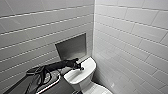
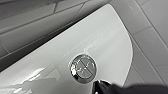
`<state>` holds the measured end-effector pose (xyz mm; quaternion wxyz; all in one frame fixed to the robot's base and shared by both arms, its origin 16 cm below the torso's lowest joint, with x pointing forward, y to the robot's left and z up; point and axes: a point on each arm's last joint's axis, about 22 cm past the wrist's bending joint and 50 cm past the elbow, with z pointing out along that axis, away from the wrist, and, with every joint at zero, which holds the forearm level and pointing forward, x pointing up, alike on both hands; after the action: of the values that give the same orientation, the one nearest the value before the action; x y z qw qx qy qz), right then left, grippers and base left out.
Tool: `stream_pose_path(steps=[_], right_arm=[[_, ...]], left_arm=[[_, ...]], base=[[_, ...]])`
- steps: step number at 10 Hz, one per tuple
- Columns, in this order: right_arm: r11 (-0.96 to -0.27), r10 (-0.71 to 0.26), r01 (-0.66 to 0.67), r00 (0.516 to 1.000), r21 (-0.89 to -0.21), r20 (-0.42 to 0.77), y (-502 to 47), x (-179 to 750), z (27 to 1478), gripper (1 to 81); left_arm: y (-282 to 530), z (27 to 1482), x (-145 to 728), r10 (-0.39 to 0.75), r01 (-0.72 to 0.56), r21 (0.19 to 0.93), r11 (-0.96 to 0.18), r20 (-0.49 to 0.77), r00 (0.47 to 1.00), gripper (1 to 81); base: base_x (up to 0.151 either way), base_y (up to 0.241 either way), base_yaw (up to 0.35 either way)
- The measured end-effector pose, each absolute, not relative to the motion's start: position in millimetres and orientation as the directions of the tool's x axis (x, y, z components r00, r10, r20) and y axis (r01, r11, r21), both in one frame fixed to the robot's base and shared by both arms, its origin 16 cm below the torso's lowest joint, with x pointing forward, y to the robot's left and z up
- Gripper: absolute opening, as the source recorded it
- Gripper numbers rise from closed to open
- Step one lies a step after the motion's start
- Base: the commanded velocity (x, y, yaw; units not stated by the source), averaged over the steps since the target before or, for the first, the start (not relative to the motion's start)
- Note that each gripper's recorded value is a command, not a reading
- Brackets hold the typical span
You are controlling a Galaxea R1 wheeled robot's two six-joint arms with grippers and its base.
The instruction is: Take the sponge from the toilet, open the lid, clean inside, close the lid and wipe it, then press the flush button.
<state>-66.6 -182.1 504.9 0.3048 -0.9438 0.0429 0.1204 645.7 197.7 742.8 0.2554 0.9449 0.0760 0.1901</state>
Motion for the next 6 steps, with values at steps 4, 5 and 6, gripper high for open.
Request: stream_pose_path(steps=[4, 5, 6], right_arm=[[-0.808, -0.017, -0.168, 0.965, -0.565, -0.263, -178, -68, 505, 1.0], [-0.806, -0.018, -0.172, 0.963, -0.566, -0.268, -177, -68, 505, 1.0], [-0.805, -0.017, -0.175, 0.962, -0.567, -0.273, -175, -69, 505, 1.0]], left_arm=[[192, 745, 666, 0.294, 0.062, 0.530, -0.845, 0.366, 0.883, 1.0], [192, 738, 666, 0.298, 0.069, 0.530, -0.845, 0.361, 0.884, 1.0], [192, 734, 667, 0.301, 0.073, 0.529, -0.845, 0.359, 0.884, 1.0]], base=[[0.000, 0.000, 0.000], [0.000, 0.000, 0.000], [0.000, 0.000, 0.000]])
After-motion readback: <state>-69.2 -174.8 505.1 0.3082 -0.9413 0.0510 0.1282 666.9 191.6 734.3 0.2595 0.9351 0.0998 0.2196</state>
